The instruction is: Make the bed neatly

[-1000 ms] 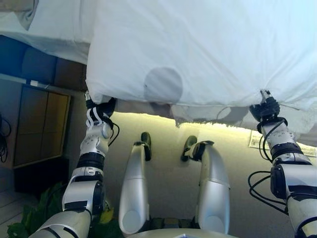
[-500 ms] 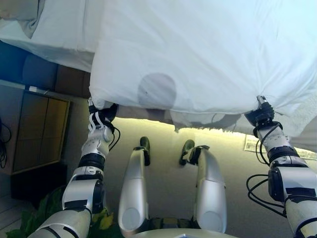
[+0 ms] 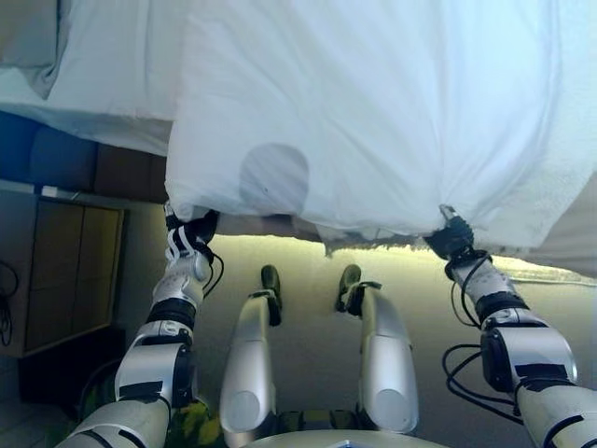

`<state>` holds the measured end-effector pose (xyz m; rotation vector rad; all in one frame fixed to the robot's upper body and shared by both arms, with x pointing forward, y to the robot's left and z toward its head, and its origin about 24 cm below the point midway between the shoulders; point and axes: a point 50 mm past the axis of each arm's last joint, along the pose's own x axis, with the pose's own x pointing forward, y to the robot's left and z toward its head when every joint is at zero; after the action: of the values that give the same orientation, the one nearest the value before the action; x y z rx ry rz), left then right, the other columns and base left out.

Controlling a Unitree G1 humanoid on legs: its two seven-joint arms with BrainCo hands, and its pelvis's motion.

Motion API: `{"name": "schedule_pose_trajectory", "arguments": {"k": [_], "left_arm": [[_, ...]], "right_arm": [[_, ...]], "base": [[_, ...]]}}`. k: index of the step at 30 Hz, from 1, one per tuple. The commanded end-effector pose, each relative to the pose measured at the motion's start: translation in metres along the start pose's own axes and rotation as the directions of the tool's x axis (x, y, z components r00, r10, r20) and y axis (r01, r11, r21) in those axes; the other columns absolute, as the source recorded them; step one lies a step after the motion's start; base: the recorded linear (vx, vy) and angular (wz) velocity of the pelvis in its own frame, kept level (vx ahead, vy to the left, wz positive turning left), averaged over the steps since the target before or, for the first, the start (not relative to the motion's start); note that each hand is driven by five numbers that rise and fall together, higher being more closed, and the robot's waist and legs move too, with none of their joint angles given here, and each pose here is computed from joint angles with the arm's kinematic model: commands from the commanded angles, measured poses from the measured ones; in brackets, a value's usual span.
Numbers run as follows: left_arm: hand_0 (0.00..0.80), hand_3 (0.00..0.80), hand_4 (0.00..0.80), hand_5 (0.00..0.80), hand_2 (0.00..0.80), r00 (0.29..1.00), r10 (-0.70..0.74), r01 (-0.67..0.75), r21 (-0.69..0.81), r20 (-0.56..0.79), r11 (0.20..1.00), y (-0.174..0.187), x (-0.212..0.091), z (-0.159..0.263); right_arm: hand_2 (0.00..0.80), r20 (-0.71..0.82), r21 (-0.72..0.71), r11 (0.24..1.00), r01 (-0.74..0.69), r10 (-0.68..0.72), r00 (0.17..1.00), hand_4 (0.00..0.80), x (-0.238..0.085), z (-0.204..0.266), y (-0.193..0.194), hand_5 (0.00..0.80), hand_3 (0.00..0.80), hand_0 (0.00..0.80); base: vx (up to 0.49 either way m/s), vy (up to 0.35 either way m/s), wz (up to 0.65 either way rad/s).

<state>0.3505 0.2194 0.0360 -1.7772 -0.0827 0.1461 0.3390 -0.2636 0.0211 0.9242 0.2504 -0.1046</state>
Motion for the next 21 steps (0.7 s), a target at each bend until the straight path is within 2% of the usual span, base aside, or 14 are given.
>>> {"name": "schedule_pose_trajectory", "arguments": {"k": [1, 11, 21], "left_arm": [[0.800, 0.800, 0.800, 0.800, 0.800, 0.966, -0.148, 0.144, 0.035, 0.210, 0.989, -0.028, -0.002, 0.052], [0.800, 0.800, 0.800, 0.800, 0.800, 0.975, -0.113, 0.116, -0.002, 0.192, 0.993, -0.024, 0.006, 0.025], [0.800, 0.800, 0.800, 0.800, 0.800, 0.974, -0.097, 0.102, -0.012, 0.206, 0.995, -0.031, 0.014, 0.016]], "right_arm": [[0.800, -0.254, -0.094, 0.995, 0.034, -0.057, 0.966, 0.800, -0.012, -0.057, -0.022, 0.800, 0.800, 0.800], [0.800, -0.359, -0.137, 0.990, 0.020, -0.069, 0.931, 0.800, -0.009, -0.082, -0.012, 0.800, 0.800, 0.800], [0.800, -0.395, -0.232, 0.972, 0.046, -0.137, 0.909, 0.800, -0.003, -0.077, -0.004, 0.800, 0.800, 0.800]], "base": [[-0.052, 0.149, -0.12], [-0.049, 0.117, -0.04], [-0.042, 0.016, 0.00]]}}
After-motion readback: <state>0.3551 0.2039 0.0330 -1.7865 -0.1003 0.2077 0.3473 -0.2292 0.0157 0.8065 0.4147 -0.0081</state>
